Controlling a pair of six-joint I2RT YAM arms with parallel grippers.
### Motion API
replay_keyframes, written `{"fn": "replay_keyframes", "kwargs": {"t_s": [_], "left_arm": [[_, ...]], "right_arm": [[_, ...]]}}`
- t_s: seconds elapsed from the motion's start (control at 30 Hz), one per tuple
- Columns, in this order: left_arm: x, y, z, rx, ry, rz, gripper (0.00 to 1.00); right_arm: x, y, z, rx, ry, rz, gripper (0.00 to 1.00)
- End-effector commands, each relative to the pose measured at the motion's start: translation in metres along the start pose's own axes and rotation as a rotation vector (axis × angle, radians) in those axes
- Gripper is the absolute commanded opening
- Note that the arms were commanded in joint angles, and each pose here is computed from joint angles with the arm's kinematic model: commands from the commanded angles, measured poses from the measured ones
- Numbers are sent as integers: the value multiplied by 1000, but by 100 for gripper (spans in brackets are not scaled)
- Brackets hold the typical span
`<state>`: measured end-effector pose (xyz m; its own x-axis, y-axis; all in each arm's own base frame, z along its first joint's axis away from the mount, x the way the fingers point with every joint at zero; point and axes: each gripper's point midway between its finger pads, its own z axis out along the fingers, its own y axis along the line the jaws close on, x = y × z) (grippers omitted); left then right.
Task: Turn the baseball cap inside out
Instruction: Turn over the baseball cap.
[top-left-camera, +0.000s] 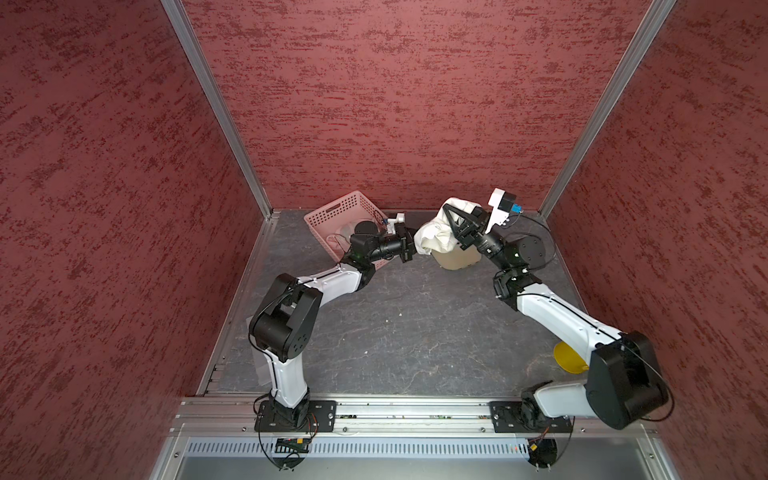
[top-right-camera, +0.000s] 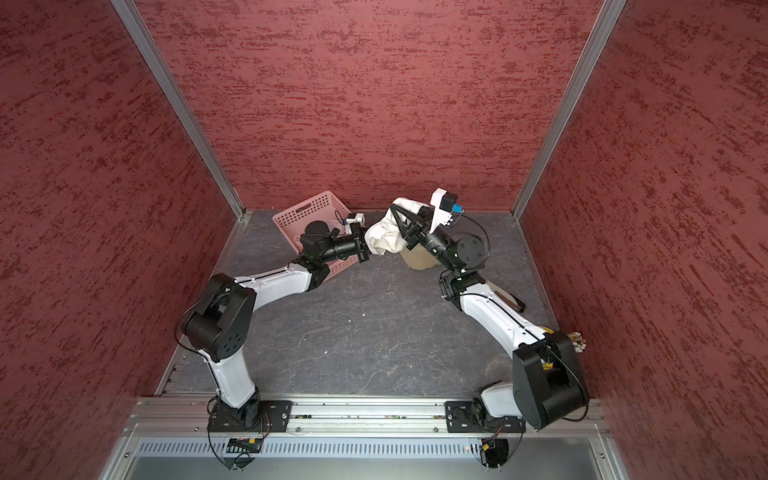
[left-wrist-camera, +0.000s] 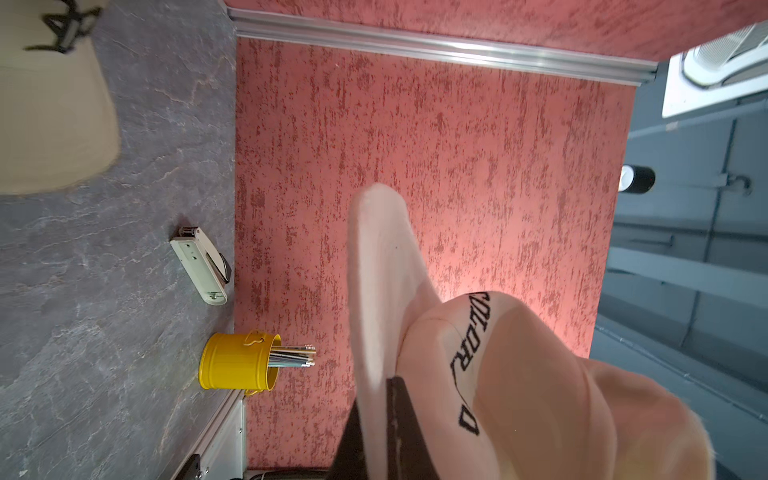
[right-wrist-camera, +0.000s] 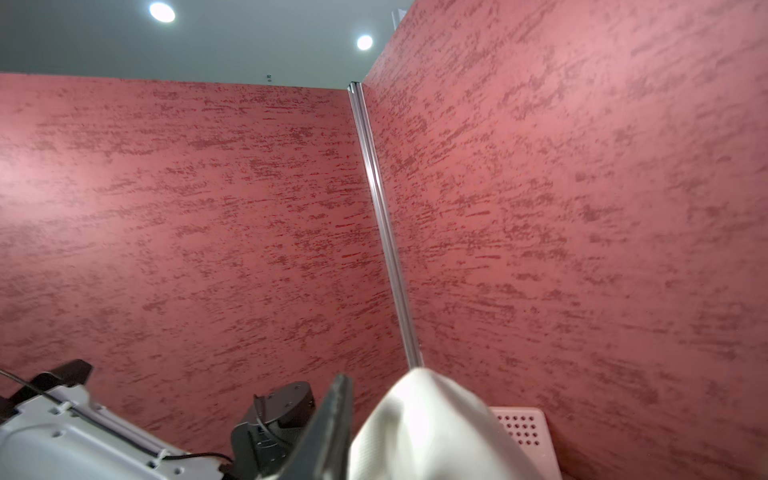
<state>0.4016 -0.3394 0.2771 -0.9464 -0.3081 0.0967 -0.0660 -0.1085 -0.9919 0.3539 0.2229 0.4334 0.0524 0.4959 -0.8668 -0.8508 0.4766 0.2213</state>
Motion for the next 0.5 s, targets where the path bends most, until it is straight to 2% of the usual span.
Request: {"fn": "replay_keyframes", "kwargs": {"t_s": [0.0,0.03,0.2,0.47], "left_arm": [[-20,-3,-11,40,-44,6,0],[-28,-8,-14,43,-73,33,0],[-55,-40,-26,-19,-172,223,0],[-76,-98,-53,-42,-354,533,0]], "right_arm": [[-13,20,0,-62,35,-3,52],[-6,16,0,-38,75,14,56],[23,-1,-12,59,161,88,64],[61,-23,-39,244,295,244,71]]}}
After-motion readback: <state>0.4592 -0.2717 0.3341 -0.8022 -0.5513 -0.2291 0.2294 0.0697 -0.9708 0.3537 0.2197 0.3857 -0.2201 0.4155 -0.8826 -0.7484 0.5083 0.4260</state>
